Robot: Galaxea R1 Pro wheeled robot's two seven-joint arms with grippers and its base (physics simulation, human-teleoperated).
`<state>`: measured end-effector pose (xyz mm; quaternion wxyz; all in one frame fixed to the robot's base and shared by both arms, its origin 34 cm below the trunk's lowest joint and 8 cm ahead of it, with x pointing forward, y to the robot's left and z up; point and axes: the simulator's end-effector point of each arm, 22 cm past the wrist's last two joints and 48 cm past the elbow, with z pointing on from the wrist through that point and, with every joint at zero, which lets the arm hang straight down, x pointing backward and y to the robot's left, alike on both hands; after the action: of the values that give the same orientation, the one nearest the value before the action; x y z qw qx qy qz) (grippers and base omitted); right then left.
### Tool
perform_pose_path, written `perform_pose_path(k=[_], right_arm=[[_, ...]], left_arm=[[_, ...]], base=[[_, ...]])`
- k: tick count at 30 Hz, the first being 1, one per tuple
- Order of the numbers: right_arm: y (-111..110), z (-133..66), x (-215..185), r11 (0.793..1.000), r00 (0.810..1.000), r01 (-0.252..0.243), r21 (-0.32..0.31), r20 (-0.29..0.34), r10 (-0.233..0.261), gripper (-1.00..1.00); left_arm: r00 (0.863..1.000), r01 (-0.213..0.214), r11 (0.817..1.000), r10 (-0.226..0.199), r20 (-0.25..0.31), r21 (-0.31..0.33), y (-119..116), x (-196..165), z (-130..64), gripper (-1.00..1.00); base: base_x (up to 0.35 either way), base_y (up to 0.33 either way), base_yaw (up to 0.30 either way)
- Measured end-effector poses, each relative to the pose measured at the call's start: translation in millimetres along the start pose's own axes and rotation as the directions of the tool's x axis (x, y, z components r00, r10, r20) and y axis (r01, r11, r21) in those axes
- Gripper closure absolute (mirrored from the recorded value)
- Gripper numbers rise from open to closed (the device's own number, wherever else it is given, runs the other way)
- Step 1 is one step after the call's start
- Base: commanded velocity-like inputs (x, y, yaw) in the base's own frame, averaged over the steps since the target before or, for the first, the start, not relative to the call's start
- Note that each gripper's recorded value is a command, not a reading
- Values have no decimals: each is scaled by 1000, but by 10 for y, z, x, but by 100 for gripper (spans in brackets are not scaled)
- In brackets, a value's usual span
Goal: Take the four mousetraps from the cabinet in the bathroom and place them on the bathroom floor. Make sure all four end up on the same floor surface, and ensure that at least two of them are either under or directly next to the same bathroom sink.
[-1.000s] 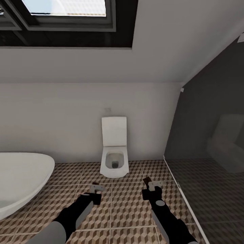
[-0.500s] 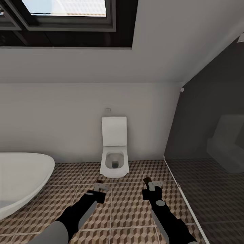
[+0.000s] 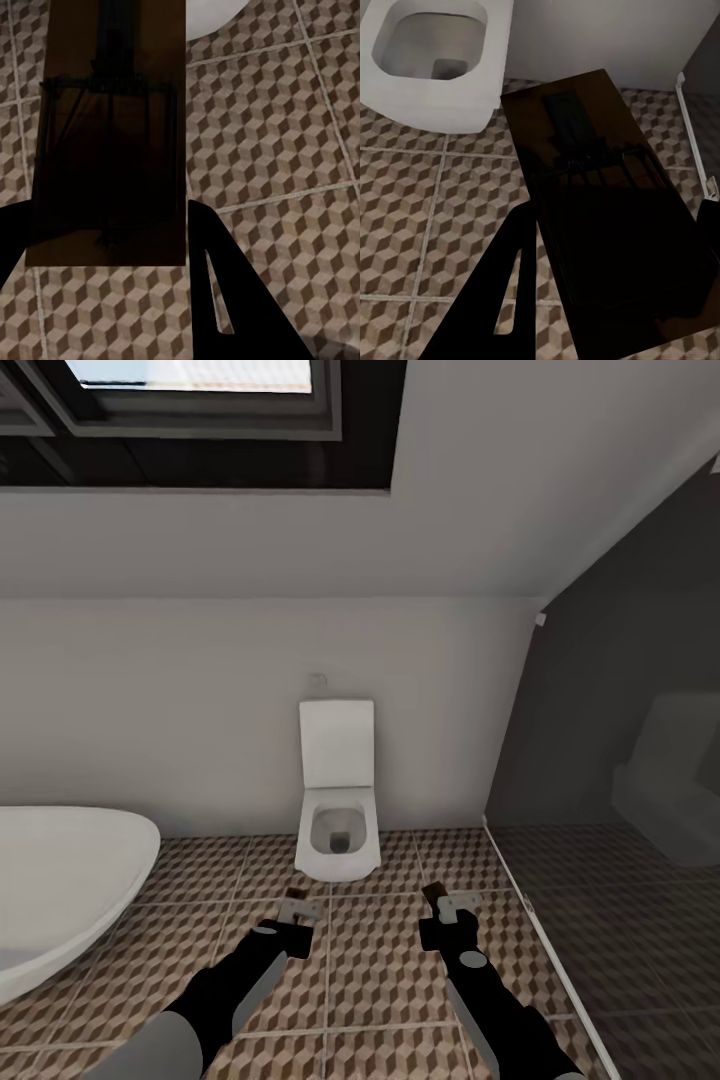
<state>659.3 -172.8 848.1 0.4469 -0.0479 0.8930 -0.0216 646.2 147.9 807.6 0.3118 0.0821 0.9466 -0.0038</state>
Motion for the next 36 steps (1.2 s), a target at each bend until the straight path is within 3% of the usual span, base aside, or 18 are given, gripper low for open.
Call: perform_pose_path(k=[19, 27, 36], right_arm=[[24, 206, 232, 1000, 1000, 0, -3, -29, 0, 100], [48, 292, 331, 1000, 999, 0, -6, -40, 0, 100], [68, 341, -3, 1000, 999, -18, -12, 39, 18, 100]], left_arm=[[1000, 0, 1000, 0, -21, 7, -21, 138, 247, 100], [997, 1, 1000, -2, 75, 19, 21, -253, 220, 100], [998, 1, 1000, -2, 69, 21, 33, -194, 340, 100]], base=[[0, 0, 0], [0, 0, 0], [0, 0, 0]])
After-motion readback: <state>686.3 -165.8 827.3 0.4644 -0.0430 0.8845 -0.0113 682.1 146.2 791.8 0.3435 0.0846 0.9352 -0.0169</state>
